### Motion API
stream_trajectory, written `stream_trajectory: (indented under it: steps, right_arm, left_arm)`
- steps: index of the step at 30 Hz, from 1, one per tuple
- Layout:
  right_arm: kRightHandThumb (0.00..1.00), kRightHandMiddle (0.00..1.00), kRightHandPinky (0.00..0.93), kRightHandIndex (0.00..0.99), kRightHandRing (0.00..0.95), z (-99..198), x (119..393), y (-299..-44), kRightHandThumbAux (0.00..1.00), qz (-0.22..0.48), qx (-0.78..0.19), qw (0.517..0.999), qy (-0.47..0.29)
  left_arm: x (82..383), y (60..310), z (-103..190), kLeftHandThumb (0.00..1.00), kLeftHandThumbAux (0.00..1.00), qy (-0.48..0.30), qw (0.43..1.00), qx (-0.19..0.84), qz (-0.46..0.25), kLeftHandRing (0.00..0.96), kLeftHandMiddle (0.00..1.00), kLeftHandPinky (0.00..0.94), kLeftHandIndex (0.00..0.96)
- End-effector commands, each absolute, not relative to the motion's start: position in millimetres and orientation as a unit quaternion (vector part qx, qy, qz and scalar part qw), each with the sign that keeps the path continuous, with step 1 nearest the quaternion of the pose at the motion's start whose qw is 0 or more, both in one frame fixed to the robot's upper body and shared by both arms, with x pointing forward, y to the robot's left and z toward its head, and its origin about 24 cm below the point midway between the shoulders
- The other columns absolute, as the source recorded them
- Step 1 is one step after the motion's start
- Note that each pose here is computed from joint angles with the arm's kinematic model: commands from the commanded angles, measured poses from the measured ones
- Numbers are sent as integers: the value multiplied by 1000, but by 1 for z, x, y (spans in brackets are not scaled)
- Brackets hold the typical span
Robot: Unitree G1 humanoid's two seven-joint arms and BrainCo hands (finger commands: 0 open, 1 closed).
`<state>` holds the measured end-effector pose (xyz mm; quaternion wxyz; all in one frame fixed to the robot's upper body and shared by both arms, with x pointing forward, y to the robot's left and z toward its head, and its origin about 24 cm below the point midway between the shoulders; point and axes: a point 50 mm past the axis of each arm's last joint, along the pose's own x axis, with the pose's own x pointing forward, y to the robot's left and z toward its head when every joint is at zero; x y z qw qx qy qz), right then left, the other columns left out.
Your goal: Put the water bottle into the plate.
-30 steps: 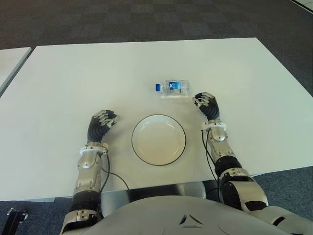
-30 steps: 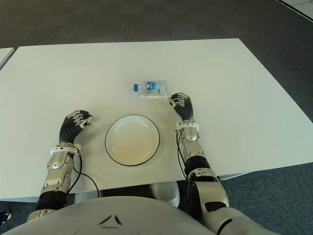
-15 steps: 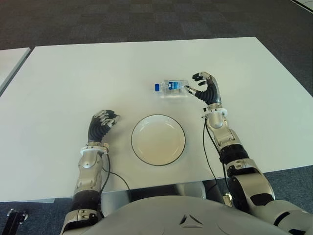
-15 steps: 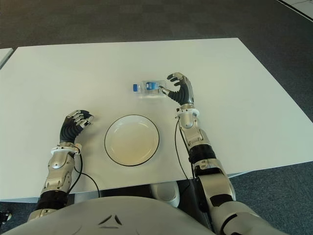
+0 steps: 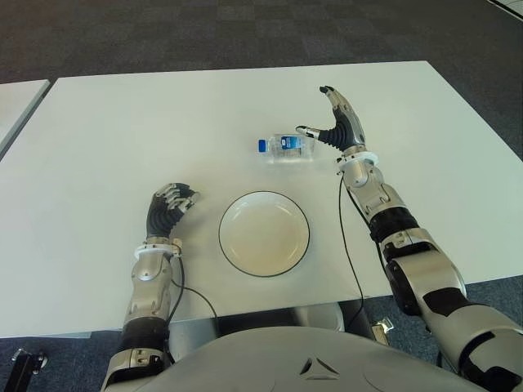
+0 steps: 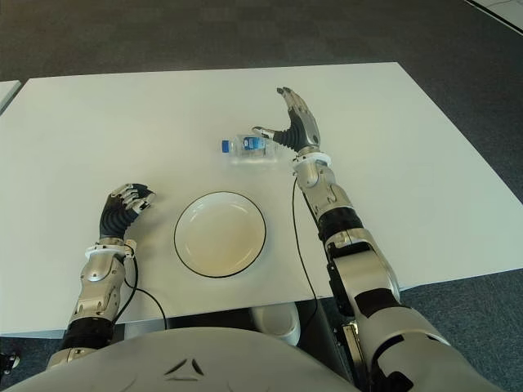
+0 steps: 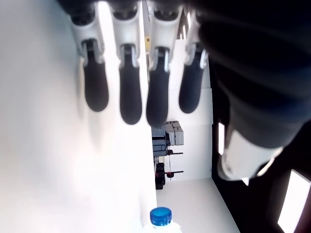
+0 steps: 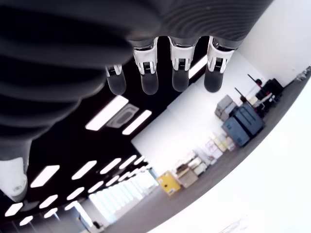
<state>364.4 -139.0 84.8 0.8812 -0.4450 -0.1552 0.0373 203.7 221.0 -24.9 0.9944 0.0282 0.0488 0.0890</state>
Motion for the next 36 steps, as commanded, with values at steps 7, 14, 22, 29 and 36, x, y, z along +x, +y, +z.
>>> stream_trajectory:
  steps: [7,14,22,29,36]
  right_arm:
    - [586,0,0,0,0,85,386,-121,317,131,-560,815,-73]
    - [598,0,0,0,0,82,391,-121,271,150,-597,788,-31]
    - [612,0,0,0,0,74,394,-125,254,172,-633,754,33]
    - [631,0,0,0,0,66,393,-127,255,188,-657,726,79]
    - [652,0,0,0,0,60,392,-130,297,197,-674,702,123]
  left_arm:
    - [200,218,-33,700,715,70,994,20,87,464,469,467,426]
    - [200,218,-34,700,715,71,993,20,89,464,470,466,426]
    - [199,218,-34,699,716,74,993,24,94,464,471,462,427]
    - [199,217,-33,700,715,69,993,21,92,460,469,463,427]
    - [198,216,-33,700,716,68,993,23,92,458,467,463,426]
